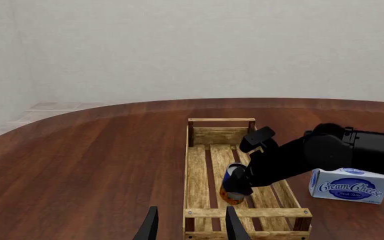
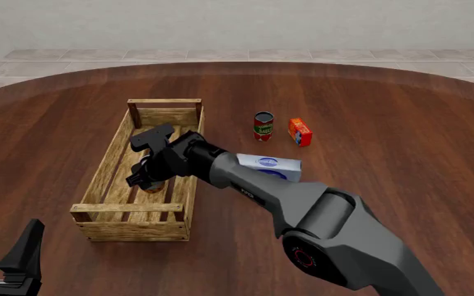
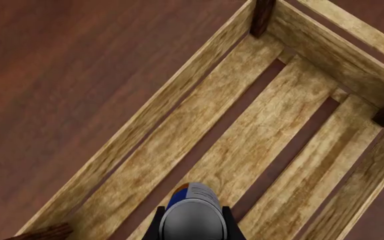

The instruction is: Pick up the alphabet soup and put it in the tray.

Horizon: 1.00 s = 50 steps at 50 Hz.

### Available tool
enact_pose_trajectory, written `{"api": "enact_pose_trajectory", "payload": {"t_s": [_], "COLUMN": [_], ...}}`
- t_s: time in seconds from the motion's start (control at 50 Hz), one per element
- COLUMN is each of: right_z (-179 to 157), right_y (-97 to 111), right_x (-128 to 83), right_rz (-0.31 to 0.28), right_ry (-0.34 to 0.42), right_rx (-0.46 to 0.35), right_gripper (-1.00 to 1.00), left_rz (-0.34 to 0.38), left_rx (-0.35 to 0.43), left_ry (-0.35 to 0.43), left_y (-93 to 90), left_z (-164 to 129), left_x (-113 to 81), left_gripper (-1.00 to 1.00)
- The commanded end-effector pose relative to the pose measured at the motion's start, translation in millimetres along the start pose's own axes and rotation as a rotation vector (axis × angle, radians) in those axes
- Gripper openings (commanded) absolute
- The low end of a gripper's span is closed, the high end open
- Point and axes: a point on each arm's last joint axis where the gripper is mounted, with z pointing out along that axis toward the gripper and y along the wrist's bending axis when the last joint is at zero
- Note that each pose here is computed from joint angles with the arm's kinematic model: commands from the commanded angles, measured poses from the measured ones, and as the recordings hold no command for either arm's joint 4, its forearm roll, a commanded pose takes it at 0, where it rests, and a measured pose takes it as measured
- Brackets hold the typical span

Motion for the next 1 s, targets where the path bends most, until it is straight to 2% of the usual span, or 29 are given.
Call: {"api": "enact_pose_trajectory", "payload": {"t_s": [0.02,0.36,0.38,0.72,1.0], "right_z": [9.5,14.8,14.1,-1.4,-23.0], "right_y": [3.4,-1.6,-1.6,-12.7,-9.7], "right_x": [8.8,12.2,11.7,-5.1,-21.2], "right_rz": [0.028,0.034,0.033,0.022,0.011], "right_ry": [0.008,0.021,0.022,-0.004,-0.041], "right_rx": [-0.007,0.001,0.001,0.013,0.008], "right_gripper": [-1.00,-1.00,1.00,1.00,1.00], "left_rz": [0.000,0.000,0.000,0.000,0.000], "left_rx": [0.000,0.000,0.000,0.000,0.000], "left_ry": [0.000,0.000,0.000,0.000,0.000], "left_y": [0.0,0.0,0.0,0.0,0.0], "left_z": [0.0,0.0,0.0,0.0,0.0], "left_x": [0.0,0.0,0.0,0.0,0.0], "left_gripper": [1.00,1.00,1.00,1.00,1.00]}}
